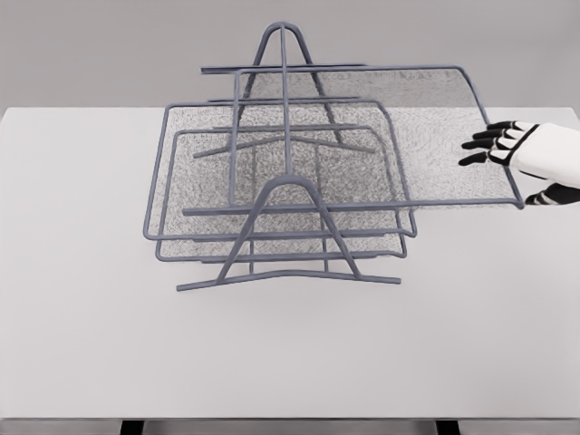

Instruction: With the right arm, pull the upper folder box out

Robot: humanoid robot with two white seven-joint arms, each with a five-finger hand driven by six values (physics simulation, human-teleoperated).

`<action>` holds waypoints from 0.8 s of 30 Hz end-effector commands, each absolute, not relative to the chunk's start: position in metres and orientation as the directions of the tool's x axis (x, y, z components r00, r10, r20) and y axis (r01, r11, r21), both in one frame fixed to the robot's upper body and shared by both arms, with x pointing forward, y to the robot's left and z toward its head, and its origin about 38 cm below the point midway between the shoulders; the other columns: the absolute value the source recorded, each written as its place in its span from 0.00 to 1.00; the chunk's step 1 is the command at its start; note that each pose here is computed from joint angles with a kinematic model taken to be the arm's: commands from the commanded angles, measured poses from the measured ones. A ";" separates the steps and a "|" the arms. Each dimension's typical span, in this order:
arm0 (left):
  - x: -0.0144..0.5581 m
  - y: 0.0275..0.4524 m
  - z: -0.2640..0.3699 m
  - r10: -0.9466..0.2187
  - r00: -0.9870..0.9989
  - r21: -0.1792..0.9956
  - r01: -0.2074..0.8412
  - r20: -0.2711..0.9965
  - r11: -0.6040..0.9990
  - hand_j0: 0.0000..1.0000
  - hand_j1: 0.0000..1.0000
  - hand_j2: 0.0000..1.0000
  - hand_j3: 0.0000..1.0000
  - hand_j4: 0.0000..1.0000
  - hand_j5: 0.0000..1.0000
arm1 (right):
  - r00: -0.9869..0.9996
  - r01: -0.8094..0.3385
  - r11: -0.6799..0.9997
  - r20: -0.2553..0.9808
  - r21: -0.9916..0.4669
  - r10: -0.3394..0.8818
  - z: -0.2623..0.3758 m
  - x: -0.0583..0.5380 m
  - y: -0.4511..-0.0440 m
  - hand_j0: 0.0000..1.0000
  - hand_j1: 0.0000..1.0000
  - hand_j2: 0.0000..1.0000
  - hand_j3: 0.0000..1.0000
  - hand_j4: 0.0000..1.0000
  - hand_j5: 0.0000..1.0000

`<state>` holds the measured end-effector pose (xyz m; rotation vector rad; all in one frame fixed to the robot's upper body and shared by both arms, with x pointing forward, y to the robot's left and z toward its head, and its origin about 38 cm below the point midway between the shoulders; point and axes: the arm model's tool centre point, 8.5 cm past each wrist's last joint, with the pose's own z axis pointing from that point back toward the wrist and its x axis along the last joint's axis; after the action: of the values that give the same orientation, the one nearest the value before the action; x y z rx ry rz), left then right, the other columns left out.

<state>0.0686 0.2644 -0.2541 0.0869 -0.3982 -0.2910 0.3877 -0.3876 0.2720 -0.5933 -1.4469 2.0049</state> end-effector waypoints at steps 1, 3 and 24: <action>0.068 0.264 -0.254 -0.295 0.882 0.140 0.261 0.368 0.955 1.00 1.00 1.00 1.00 1.00 1.00 | -0.722 -0.195 -0.315 -0.082 -0.929 0.687 0.269 0.387 -0.396 1.00 1.00 1.00 1.00 1.00 1.00; 0.069 0.264 -0.254 -0.295 0.881 0.140 0.261 0.370 0.955 1.00 1.00 1.00 1.00 1.00 1.00 | -0.718 -0.194 -0.320 -0.088 -0.927 0.690 0.271 0.386 -0.399 1.00 1.00 1.00 1.00 1.00 1.00; 0.068 0.264 -0.254 -0.295 0.882 0.140 0.261 0.368 0.955 1.00 1.00 1.00 1.00 1.00 1.00 | -0.679 -0.107 -0.336 -0.178 -0.936 0.712 0.318 0.385 -0.416 1.00 1.00 1.00 1.00 1.00 1.00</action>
<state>0.0675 0.2644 -0.2542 0.0866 -0.3965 -0.2912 0.3849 -0.4153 0.3153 -0.7949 -1.3709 2.0580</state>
